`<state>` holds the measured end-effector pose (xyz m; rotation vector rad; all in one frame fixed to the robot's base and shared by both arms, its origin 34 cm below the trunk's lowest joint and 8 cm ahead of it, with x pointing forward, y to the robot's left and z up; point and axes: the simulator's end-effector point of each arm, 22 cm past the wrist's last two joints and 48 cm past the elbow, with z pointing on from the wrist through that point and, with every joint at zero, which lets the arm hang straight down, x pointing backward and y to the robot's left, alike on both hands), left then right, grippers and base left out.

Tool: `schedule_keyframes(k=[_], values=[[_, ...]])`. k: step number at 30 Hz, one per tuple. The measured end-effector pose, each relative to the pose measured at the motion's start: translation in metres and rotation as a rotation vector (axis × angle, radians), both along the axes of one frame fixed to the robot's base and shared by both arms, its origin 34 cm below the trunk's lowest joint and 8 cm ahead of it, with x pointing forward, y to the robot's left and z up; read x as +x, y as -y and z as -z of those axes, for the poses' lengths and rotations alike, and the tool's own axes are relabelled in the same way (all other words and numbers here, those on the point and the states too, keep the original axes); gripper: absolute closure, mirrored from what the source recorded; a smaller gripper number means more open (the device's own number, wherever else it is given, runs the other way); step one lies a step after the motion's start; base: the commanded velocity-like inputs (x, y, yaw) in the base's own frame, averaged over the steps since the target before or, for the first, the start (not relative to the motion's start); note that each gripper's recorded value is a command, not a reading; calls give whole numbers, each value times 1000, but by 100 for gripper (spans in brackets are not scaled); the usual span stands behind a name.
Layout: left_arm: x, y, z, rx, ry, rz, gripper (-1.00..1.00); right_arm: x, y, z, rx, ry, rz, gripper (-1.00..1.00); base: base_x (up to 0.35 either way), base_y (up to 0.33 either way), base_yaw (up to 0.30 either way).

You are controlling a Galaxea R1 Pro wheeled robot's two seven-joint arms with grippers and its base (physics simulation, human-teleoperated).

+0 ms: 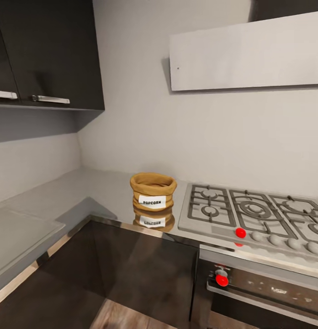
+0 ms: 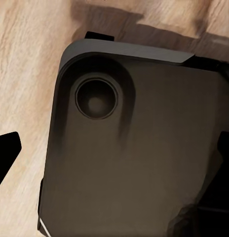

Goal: In the kitchen, take the popcorn bag from the countertop, put it into the microwave, and heat it until the popcorn is cooked so the cooked popcorn ends up inside the bag.

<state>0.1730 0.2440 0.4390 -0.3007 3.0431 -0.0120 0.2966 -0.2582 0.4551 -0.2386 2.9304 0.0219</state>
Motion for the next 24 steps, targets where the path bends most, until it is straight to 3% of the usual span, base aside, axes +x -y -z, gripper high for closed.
schedule_keyframes(k=[24], values=[[1,1,0,2,2,-4,-100,0,2,0,-4,-1,-9,-100,0,0,-1]])
